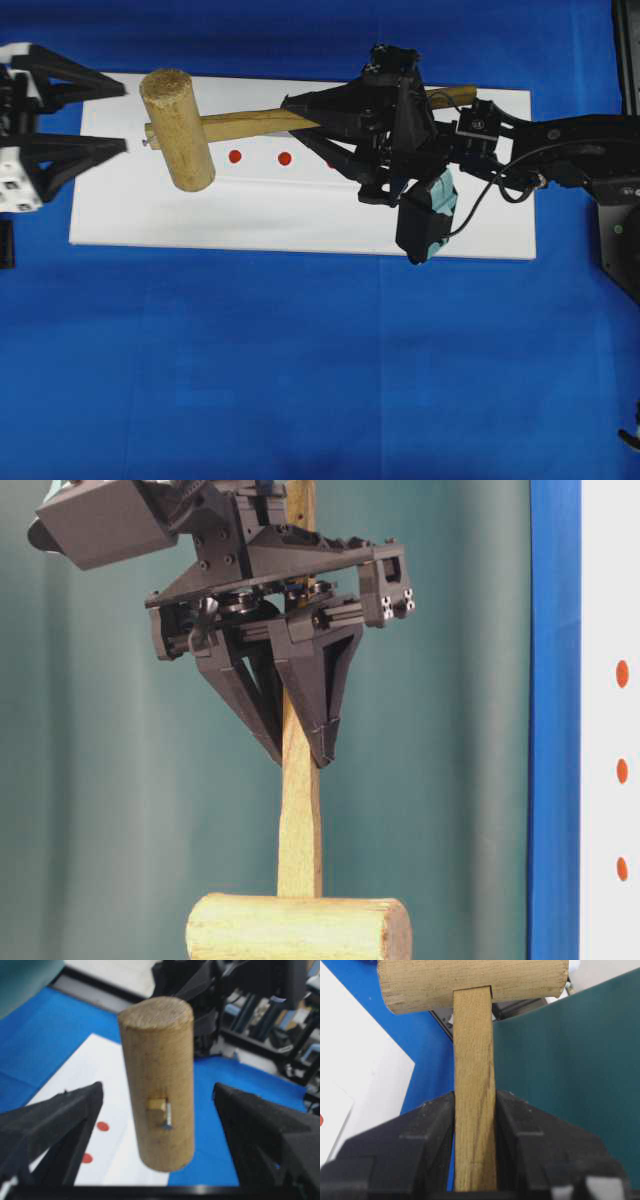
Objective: Hit the mark with a hammer.
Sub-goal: 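Move the left gripper toward the mallet head, then grasp the mallet head with the left gripper, open the right gripper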
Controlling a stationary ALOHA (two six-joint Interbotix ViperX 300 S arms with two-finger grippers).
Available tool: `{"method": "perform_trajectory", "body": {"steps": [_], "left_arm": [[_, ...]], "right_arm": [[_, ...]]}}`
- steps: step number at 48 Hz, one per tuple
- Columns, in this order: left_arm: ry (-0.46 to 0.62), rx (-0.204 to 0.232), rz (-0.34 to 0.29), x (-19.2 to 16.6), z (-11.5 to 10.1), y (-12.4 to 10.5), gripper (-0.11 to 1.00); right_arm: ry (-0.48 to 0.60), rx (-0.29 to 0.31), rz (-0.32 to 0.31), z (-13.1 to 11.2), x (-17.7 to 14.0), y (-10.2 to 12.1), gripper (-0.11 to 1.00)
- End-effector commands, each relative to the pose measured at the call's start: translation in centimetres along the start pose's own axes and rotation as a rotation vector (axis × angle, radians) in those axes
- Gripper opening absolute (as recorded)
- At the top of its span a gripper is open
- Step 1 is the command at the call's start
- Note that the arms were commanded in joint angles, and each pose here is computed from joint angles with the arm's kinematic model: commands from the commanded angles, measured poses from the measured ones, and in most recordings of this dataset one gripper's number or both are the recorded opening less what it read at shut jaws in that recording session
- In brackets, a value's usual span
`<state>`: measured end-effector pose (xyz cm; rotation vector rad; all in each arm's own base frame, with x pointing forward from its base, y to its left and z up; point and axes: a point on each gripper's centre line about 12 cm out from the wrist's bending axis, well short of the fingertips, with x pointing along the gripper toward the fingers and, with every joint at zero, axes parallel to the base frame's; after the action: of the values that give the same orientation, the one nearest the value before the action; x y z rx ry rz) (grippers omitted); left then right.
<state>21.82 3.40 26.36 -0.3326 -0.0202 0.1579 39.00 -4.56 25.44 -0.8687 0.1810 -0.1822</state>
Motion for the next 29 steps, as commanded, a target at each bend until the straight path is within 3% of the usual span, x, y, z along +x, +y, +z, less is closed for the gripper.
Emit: {"method": "perform_trajectory", "body": {"steps": [1,11,29], "left_arm": [[-0.033,-0.003,0.0,1.4,0.8,0.0,0.94],[-0.074,0.0,-0.007,3.9,1.2,0.0,0.94],[-0.048,-0.001,-0.001,6.8,1.0,0.0,0.93]], "right_arm": [[-0.026,0.009,-0.037,0.8,0.0,-1.0,0.1],[-0.019,0.018,-0.035,0.7,0.0,-0.9,0.1],[-0.008,0.033,-0.031,0.6,-0.1,-0.9,0.1]]}}
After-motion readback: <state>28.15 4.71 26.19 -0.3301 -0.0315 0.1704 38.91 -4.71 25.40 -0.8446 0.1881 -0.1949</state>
